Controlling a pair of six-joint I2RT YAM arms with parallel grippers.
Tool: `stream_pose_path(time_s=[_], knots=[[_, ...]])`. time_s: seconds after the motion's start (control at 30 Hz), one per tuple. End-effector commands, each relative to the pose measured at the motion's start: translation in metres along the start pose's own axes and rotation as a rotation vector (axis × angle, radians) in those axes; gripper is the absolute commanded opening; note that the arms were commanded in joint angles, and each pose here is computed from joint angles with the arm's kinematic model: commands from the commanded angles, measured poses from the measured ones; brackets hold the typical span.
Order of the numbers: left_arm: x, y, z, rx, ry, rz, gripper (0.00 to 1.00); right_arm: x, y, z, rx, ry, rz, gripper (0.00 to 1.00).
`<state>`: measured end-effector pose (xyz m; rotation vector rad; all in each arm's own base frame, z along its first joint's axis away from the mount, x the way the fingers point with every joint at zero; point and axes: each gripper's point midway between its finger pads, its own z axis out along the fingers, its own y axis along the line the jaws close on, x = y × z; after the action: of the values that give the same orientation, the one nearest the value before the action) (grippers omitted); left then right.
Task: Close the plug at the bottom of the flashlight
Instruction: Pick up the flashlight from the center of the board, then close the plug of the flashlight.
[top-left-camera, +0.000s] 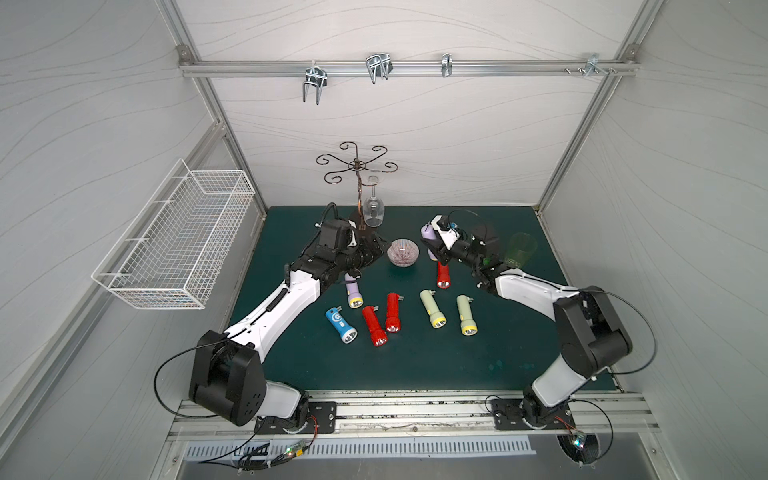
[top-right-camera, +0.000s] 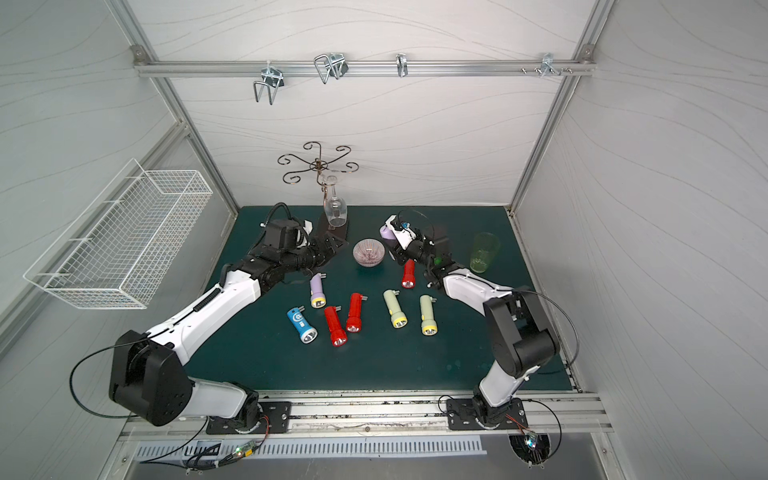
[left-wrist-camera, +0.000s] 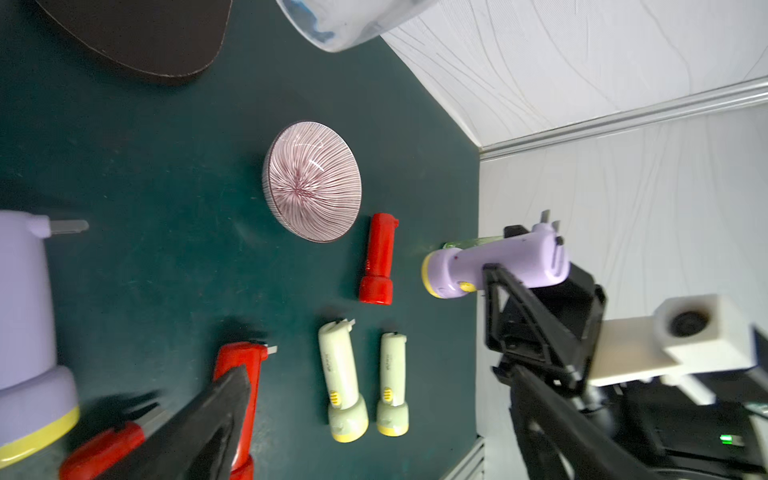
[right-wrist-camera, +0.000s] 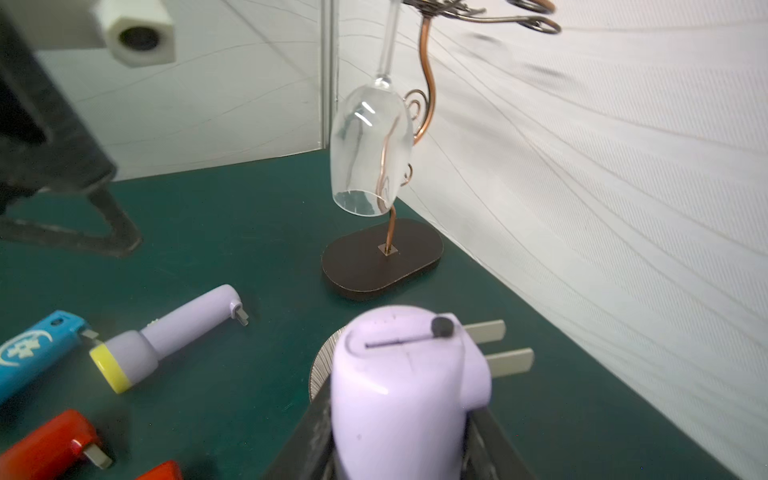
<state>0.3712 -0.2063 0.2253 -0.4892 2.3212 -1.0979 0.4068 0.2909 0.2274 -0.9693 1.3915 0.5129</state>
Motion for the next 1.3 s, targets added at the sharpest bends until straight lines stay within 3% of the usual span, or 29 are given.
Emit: stream_pose_path(time_s=[0.0, 0.17, 0.4, 0.7, 0.83, 1.27], knots=[[-0.016, -0.049, -0.016, 0.154, -0.037, -0.114, 0.96, -0.053, 0.011, -0.01, 0.02, -0.354, -0.328, 0.0], [-0.009, -0.065, -0.018, 0.21, -0.009, -0.264, 0.93, -0.042, 0.024, -0.011, 0.02, -0.388, -0.431, 0.0], [0.003, -0.075, -0.006, 0.234, 0.04, -0.42, 0.87, -0.035, 0.029, -0.007, 0.017, -0.375, -0.452, 0.0], [0.001, -0.077, 0.01, 0.219, 0.073, -0.46, 0.79, -0.03, 0.042, 0.007, -0.005, -0.316, -0.456, 0.0], [0.001, -0.076, 0.012, 0.208, 0.075, -0.466, 0.74, -0.025, 0.042, 0.016, -0.016, -0.235, -0.409, 0.0], [0.01, -0.07, 0.019, 0.189, 0.078, -0.508, 0.66, -0.021, 0.055, 0.027, -0.044, -0.189, -0.43, 0.0]])
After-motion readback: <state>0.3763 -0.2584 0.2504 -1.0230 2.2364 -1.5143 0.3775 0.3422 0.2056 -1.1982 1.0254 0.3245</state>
